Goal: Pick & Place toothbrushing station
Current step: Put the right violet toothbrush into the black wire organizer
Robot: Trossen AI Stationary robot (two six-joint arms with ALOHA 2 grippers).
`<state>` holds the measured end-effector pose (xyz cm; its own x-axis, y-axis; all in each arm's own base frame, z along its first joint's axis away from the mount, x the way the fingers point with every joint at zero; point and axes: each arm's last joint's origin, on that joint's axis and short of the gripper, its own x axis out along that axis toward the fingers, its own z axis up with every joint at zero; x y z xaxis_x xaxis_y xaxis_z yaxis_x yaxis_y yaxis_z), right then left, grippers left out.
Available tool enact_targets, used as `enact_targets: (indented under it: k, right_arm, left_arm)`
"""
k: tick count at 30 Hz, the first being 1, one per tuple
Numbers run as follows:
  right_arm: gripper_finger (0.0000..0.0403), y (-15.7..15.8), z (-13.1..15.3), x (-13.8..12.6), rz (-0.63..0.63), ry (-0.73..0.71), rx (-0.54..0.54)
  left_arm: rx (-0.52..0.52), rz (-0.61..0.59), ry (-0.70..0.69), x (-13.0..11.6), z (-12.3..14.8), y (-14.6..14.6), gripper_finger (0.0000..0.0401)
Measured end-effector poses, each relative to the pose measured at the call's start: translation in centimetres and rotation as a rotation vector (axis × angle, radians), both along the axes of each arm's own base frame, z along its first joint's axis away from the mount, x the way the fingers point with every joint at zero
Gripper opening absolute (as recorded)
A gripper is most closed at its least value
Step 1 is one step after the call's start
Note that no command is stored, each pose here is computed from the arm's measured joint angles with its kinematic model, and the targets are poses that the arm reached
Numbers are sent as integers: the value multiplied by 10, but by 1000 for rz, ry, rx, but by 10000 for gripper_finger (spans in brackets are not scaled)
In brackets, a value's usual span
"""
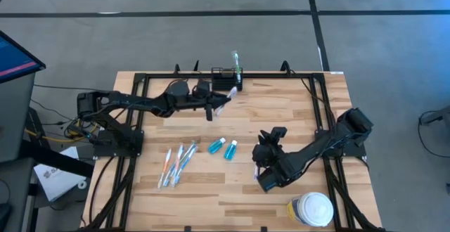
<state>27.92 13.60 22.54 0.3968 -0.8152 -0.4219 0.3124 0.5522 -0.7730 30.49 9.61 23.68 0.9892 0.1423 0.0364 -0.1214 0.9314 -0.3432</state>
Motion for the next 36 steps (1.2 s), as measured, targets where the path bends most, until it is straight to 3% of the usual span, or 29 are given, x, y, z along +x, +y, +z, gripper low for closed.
enact_targets:
  k: [19,31,36]
  right_arm:
    - [102,-23,-47,5,-44,-40,51]
    - [102,-41,-48,14,-87,-28,57]
    - [102,-46,-48,15,-103,-27,55]
  left_arm:
    - [116,267,-50,-33,2,64,16]
    - [207,360,-106,-45,7,84,16]
    - [219,385,-129,-41,-9,95,16]
